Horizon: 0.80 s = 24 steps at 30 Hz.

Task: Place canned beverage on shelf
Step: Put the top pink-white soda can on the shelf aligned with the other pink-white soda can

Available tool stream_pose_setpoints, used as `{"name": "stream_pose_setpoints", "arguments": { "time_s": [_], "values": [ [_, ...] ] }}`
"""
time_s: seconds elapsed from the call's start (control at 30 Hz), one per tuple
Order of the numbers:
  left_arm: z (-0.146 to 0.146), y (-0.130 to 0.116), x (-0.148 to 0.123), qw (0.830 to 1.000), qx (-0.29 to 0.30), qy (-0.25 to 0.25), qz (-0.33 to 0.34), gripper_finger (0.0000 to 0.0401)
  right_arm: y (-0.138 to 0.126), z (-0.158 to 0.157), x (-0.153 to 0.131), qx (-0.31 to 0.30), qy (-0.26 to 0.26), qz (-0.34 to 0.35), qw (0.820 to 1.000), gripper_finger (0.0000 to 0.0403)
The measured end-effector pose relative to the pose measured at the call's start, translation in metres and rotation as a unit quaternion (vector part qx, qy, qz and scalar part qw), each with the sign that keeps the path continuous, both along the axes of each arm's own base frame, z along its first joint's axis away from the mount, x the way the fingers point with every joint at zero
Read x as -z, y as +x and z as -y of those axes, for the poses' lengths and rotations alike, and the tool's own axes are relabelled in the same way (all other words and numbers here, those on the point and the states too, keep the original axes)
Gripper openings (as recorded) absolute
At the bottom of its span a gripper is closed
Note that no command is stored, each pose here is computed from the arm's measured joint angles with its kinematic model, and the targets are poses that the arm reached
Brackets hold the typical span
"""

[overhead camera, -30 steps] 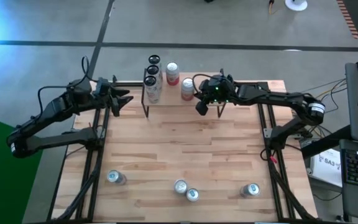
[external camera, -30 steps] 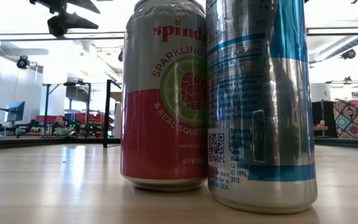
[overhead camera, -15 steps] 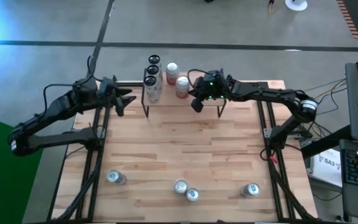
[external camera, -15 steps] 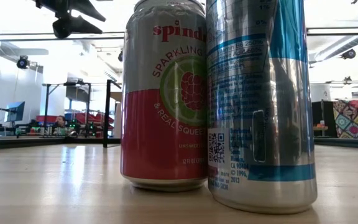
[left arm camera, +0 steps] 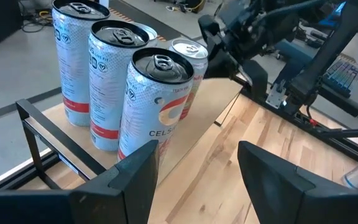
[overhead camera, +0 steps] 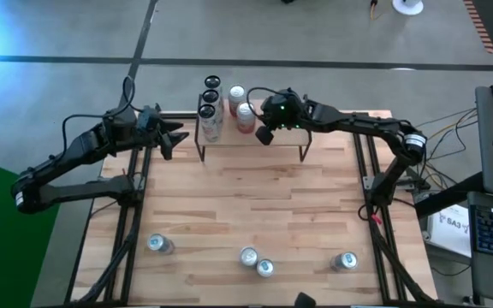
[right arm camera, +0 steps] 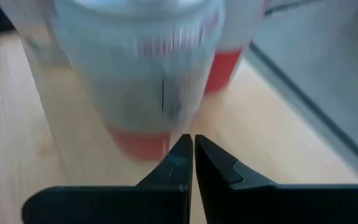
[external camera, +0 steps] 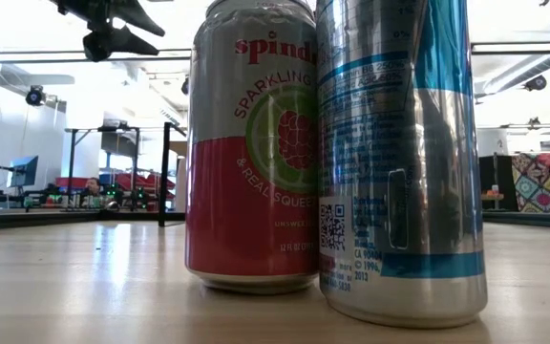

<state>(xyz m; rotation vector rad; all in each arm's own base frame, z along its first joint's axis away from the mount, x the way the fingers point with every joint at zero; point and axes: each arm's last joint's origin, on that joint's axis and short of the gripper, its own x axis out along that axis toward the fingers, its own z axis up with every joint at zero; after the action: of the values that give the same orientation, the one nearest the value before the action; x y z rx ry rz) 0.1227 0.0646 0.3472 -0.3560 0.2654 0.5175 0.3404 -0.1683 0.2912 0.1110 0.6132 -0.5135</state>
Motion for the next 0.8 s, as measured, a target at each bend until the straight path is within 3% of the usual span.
{"name": "stream_pose_setpoints", "arguments": {
  "time_s": [0.37, 0.57, 0.8],
  "values": [
    [-0.005, 0.009, 0.003, 1.0, 0.001, 0.013, -0.015, 0.0205, 0.014, 0.01, -0.004, -0.028, -0.035, 0.075, 0.996, 0.0009],
    [-0.006, 0.012, 0.004, 1.0, 0.002, 0.011, -0.022, 0.0205, 0.02, 0.013, 0.006, -0.04, -0.015, 0.082, 0.996, 0.0009],
    [-0.006, 0.01, 0.004, 1.0, 0.002, 0.011, -0.02, 0.0205, 0.014, 0.011, 0.004, 0.001, 0.011, 0.07, 0.997, 0.0009]
  ]
}}
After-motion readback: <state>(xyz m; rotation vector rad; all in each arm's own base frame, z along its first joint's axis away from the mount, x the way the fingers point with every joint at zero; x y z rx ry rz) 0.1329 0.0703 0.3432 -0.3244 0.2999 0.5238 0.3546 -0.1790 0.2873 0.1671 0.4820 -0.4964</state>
